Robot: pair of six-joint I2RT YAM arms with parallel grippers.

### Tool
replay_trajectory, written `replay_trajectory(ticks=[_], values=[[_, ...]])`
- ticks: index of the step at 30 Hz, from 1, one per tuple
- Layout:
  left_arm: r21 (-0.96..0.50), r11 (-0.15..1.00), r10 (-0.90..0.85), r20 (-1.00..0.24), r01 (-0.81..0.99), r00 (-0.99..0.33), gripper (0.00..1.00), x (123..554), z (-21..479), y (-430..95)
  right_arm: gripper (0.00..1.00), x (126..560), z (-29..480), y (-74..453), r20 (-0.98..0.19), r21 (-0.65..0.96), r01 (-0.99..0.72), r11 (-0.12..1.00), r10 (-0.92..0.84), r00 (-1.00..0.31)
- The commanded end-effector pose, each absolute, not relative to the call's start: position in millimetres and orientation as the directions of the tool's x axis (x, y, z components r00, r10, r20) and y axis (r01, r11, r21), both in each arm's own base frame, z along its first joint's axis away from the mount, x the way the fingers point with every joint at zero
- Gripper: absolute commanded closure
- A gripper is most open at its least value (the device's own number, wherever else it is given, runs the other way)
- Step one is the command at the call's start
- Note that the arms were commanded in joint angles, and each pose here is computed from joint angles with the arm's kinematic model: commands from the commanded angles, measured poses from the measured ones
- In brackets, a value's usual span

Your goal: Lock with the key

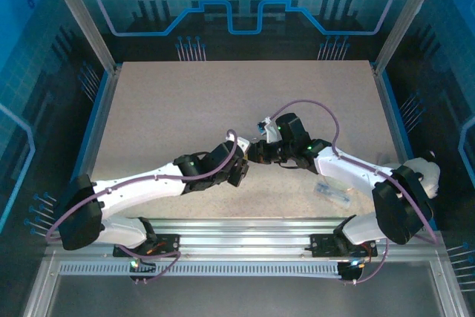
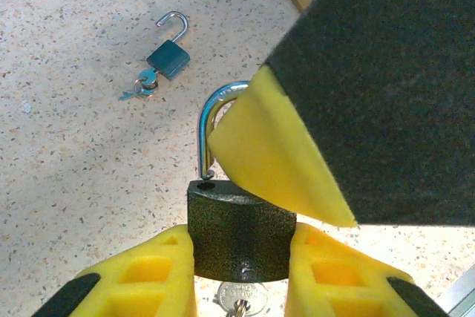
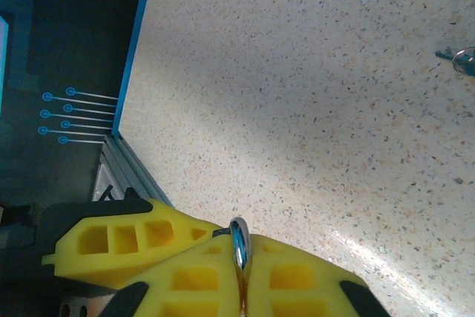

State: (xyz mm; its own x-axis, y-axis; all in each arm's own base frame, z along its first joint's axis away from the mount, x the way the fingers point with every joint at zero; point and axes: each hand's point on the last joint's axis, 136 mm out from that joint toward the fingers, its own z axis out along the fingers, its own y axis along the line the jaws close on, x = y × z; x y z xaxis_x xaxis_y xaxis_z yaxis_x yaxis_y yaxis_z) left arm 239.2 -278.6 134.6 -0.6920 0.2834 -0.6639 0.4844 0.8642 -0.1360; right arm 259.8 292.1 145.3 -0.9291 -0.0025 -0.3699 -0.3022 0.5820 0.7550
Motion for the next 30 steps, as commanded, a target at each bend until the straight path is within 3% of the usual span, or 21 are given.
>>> replay_trajectory(ticks=[1, 8, 13, 19, 23, 30], values=[[-0.191, 0.809, 0.257, -0.735, 0.556, -0.627, 1.0, 234.3, 166.7, -296.3, 1.0, 265.3, 148.6, 290.5, -0.409, 0.747, -0.334, 0.575, 0.001, -0.912], [-0.203, 0.8, 0.248, -0.745, 0.564, -0.619, 1.0, 232.3, 171.1, -296.3, 1.0, 262.9, 159.7, 292.7, -0.444, 0.759, -0.371, 0.535, 0.01, -0.896], [-0.201, 0.802, 0.248, -0.745, 0.563, -0.619, 0.79, 232.2, 170.0, -295.9, 1.0, 259.9, 163.1, 297.6, -0.436, 0.784, -0.376, 0.495, 0.007, -0.9], [-0.2, 0.798, 0.251, -0.746, 0.568, -0.617, 0.66, 231.6, 170.6, -295.6, 1.0, 257.2, 168.9, 301.9, -0.434, 0.804, -0.385, 0.453, 0.004, -0.901], [-0.203, 0.796, 0.252, -0.746, 0.57, -0.617, 0.51, 230.4, 170.8, -295.3, 1.0, 255.8, 172.2, 303.9, -0.434, 0.815, -0.389, 0.43, 0.006, -0.901], [-0.209, 0.79, 0.249, -0.75, 0.576, -0.613, 0.45, 229.5, 174.8, -295.4, 1.0, 254.6, 176.3, 304.5, -0.443, 0.817, -0.399, 0.417, 0.008, -0.897]])
